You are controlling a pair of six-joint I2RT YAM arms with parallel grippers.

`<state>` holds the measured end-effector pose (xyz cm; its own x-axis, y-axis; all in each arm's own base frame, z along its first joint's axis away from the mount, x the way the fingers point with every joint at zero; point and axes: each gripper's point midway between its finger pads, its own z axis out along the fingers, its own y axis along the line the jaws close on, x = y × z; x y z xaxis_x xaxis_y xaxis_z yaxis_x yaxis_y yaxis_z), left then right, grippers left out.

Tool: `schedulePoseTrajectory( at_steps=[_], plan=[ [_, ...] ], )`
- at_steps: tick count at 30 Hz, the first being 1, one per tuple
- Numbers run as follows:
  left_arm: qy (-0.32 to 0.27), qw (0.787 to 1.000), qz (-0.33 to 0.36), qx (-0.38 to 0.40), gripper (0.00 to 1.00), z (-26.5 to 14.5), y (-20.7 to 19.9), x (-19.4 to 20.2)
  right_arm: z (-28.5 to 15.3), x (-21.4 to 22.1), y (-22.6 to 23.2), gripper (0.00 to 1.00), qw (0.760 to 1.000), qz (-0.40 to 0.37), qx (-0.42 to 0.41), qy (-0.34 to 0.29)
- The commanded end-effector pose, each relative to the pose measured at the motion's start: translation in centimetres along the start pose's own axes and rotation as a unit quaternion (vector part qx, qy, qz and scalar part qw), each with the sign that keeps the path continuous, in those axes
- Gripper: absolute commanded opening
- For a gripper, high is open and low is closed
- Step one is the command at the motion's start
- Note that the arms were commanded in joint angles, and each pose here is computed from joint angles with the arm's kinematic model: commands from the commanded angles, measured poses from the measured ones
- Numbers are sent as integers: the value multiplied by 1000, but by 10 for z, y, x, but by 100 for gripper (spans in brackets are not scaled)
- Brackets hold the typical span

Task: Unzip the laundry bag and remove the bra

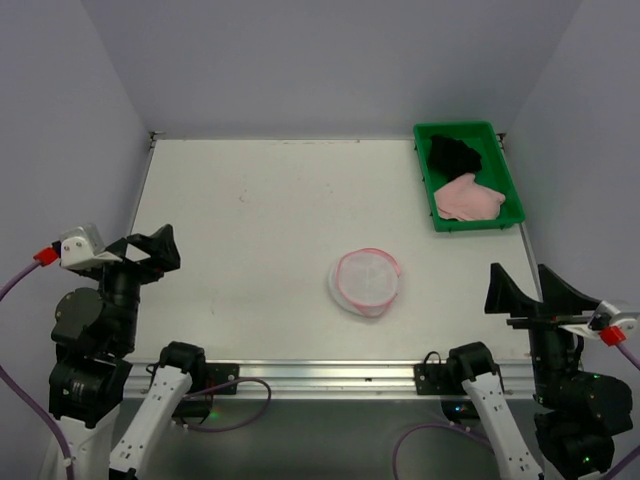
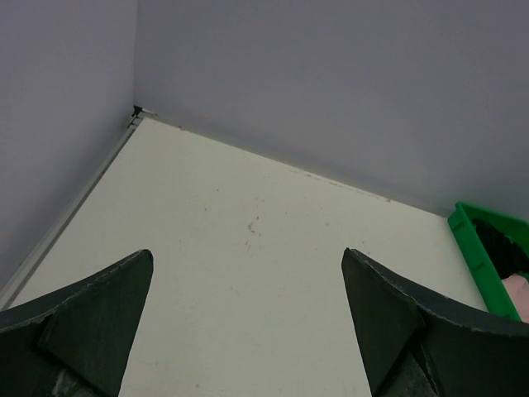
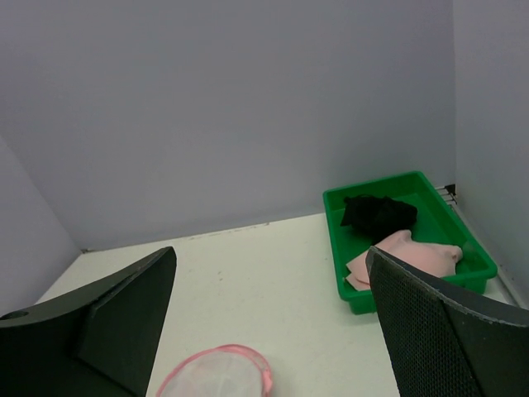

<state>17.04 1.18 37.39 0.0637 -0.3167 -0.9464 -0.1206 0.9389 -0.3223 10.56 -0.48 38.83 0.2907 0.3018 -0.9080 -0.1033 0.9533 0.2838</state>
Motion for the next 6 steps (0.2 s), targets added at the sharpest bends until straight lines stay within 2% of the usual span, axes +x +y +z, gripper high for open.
schedulePoseTrajectory(
  at_steps=[1,6],
  plan=[
    [-6,1000,-14,12,100,3,-6,0,2,0,4,99,1000,-10,-13,-1],
    [3,1000,-13,17,100,8,-8,9,1,-1,4,99,1000,-8,-14,-4]
  ],
)
